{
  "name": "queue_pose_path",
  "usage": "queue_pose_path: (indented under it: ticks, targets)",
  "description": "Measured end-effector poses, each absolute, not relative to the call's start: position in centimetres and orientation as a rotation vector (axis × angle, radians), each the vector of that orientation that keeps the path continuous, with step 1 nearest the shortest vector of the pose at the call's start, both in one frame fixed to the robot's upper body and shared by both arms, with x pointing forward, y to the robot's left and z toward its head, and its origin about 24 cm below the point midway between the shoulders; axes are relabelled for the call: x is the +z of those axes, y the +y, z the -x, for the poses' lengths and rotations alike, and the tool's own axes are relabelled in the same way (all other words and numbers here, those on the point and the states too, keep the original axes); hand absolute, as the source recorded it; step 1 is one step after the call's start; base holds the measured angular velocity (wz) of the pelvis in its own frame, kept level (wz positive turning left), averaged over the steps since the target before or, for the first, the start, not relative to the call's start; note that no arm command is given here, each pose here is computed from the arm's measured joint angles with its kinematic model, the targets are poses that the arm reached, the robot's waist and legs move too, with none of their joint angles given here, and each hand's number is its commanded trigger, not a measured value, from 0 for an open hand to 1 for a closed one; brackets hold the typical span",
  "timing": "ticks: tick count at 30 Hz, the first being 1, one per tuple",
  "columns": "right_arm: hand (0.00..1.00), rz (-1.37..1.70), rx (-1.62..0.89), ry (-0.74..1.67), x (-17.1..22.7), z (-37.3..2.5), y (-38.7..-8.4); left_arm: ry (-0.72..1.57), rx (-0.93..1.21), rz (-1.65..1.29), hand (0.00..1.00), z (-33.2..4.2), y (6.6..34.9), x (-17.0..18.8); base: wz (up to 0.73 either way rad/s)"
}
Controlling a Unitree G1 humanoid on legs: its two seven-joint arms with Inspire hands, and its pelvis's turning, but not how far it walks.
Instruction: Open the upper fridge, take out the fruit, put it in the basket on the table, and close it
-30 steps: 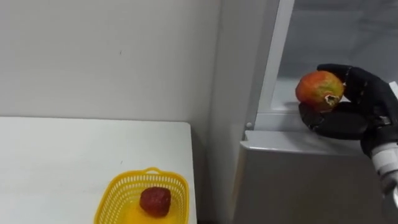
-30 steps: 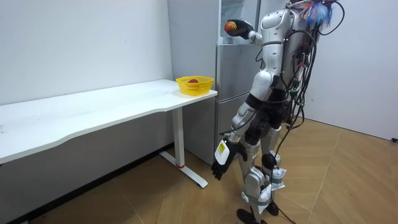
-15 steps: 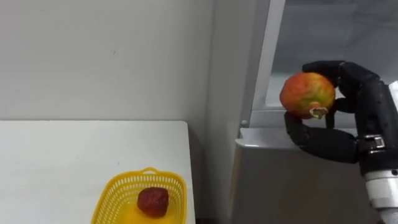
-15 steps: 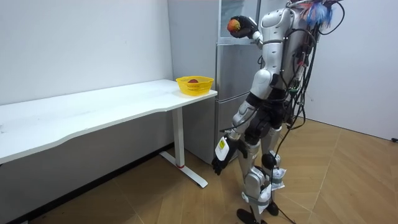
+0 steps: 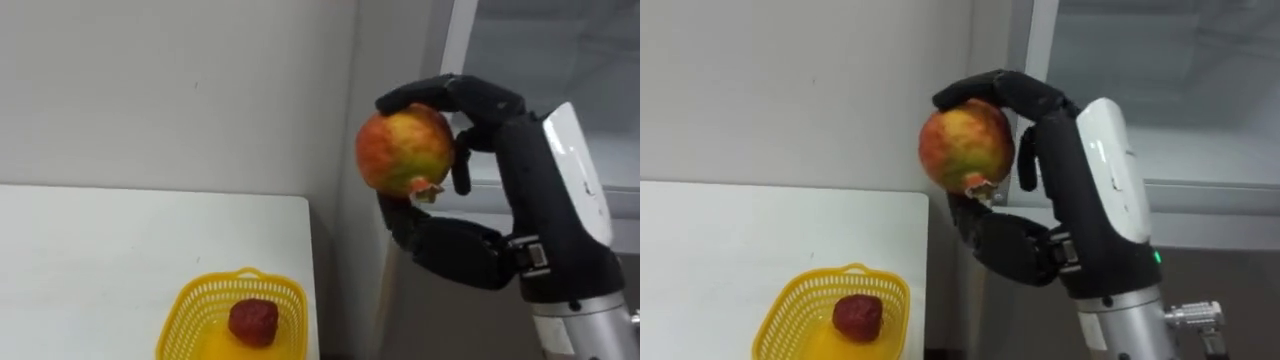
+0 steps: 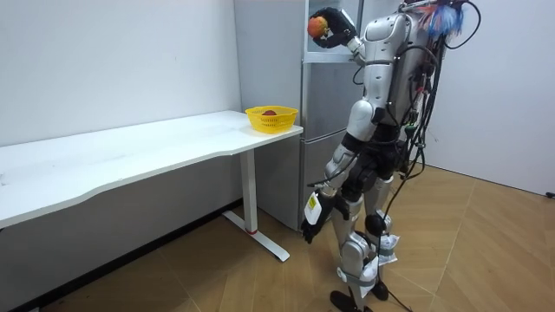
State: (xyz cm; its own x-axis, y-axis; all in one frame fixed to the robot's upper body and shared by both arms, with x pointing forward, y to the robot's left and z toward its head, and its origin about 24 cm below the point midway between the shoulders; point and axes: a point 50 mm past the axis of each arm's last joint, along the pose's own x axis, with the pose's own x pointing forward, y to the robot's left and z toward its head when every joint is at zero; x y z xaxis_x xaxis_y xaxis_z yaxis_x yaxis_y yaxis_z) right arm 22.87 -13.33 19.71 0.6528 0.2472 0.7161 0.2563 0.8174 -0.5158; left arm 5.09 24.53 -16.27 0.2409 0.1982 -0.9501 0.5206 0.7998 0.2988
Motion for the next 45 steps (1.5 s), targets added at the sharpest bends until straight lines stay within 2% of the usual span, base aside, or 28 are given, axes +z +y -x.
queue_pose_path:
  ticks: [11, 19, 45]
  targets:
    - [1.0, 0.731, 0.106, -0.827, 18.1, -23.5, -11.7, 1.319, -0.254, -0.661, 0.0, -5.8, 24.8, -16.1, 0.02]
    - [1.0, 0.905, 0.178, -0.766, 16.3, -25.9, -10.4, 1.357, -0.284, -0.638, 0.0, -5.3, 24.9, -16.2, 0.1]
    - [1.0, 1.074, 0.329, -0.409, 8.2, -28.3, -10.3, 1.329, -0.315, -0.655, 0.0, -6.7, 24.8, -16.0, 0.02]
